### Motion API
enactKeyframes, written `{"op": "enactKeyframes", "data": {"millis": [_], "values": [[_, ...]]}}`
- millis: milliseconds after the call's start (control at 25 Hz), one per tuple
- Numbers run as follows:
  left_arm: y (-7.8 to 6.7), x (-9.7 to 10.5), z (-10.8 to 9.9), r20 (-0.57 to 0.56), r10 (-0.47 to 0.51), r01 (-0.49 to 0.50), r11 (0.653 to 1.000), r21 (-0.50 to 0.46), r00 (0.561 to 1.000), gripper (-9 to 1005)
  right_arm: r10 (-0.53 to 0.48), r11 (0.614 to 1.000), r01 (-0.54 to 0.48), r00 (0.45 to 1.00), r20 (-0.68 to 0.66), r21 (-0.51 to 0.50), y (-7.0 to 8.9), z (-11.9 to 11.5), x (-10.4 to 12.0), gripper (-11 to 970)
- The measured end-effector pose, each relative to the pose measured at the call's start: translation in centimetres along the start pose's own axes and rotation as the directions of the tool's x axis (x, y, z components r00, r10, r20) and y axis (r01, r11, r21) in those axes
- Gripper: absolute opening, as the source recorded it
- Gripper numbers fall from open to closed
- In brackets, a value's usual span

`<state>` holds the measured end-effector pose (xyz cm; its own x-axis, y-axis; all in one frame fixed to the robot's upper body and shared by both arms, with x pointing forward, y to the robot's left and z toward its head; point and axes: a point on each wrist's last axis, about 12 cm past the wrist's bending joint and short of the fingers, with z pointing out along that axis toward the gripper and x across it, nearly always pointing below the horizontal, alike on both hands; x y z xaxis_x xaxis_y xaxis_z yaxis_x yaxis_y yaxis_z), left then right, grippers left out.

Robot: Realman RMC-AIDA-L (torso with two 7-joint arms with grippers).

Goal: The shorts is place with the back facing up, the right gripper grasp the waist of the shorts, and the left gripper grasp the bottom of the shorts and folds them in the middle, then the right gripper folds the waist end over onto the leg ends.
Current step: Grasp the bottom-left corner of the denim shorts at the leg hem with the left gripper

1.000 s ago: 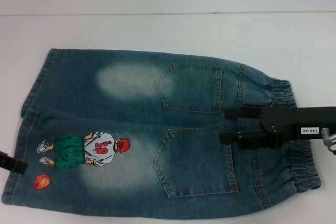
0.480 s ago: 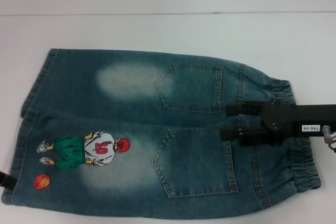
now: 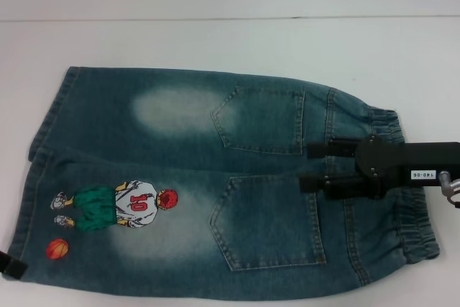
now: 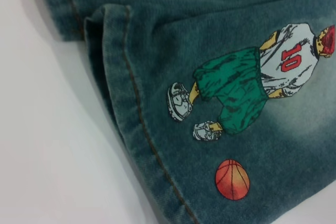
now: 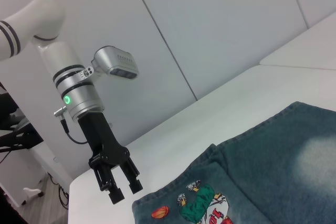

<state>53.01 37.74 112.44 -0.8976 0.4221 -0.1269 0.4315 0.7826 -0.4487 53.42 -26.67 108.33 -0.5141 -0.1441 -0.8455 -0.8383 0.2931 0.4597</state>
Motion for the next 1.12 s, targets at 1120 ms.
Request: {"op": "enactKeyframes", "data": {"millis": [1120], "values": [[0.9,-0.3,1.1,0.028,-0.009,0.01,0.999,-0.039,1.0,833,0.008,1.0,-0.008,1.0,0.011,0.001,0.1,-0.2,0.2,913]]}}
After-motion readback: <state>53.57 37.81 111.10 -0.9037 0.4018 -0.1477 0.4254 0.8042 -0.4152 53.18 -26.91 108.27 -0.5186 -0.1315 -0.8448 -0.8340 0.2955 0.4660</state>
